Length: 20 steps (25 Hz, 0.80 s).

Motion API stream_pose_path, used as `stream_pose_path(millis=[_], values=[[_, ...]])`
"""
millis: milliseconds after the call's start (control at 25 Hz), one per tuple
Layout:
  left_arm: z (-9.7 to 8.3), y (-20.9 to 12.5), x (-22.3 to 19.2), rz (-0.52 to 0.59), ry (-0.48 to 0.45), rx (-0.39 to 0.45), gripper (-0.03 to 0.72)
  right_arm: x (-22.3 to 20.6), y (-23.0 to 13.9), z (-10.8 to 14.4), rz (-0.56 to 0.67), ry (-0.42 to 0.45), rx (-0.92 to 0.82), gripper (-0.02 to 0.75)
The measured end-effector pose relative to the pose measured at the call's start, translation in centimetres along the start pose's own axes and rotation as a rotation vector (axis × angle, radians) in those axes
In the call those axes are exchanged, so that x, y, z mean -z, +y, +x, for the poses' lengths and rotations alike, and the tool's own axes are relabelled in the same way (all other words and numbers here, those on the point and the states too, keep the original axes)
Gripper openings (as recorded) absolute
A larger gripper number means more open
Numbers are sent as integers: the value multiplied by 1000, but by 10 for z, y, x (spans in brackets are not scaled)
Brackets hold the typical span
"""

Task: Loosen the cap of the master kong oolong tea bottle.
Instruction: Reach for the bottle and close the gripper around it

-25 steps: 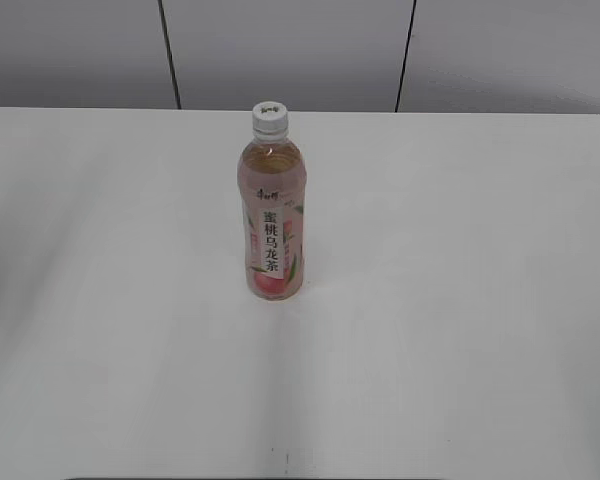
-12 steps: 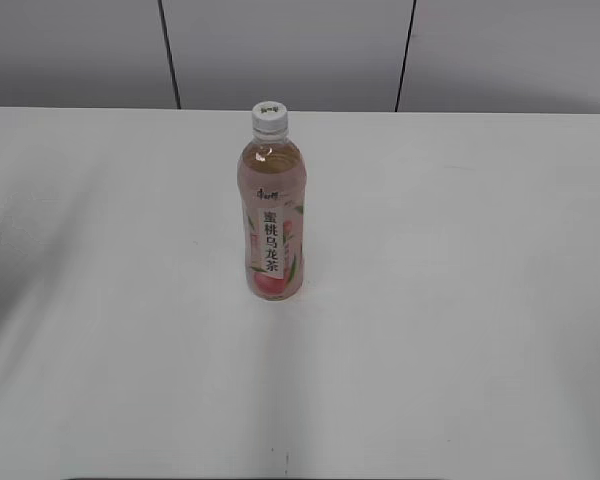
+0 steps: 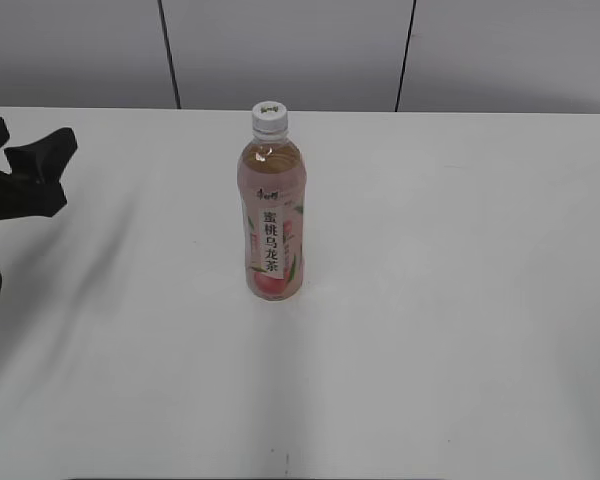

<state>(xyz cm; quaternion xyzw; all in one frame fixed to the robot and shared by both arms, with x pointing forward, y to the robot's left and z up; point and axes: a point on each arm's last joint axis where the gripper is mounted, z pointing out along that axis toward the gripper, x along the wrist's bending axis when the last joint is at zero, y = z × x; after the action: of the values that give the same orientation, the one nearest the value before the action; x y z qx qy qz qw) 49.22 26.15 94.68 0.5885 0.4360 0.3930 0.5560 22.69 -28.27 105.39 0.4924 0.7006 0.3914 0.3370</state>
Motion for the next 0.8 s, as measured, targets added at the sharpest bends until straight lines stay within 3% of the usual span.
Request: stream_pose_path(millis=[200, 480, 560, 800], values=[[-6, -20, -6, 39, -79, 1, 496, 0, 0, 0, 0, 0, 0, 469], [-28, -37, -6, 116, -354, -39, 501, 0, 0, 0, 0, 0, 0, 469], [-34, -38, -6, 126, -426, -47, 524, 0, 0, 0, 0, 0, 0, 469], [-55, -34, -13, 106, -516, -55, 622, 0, 0, 0, 0, 0, 0, 469]])
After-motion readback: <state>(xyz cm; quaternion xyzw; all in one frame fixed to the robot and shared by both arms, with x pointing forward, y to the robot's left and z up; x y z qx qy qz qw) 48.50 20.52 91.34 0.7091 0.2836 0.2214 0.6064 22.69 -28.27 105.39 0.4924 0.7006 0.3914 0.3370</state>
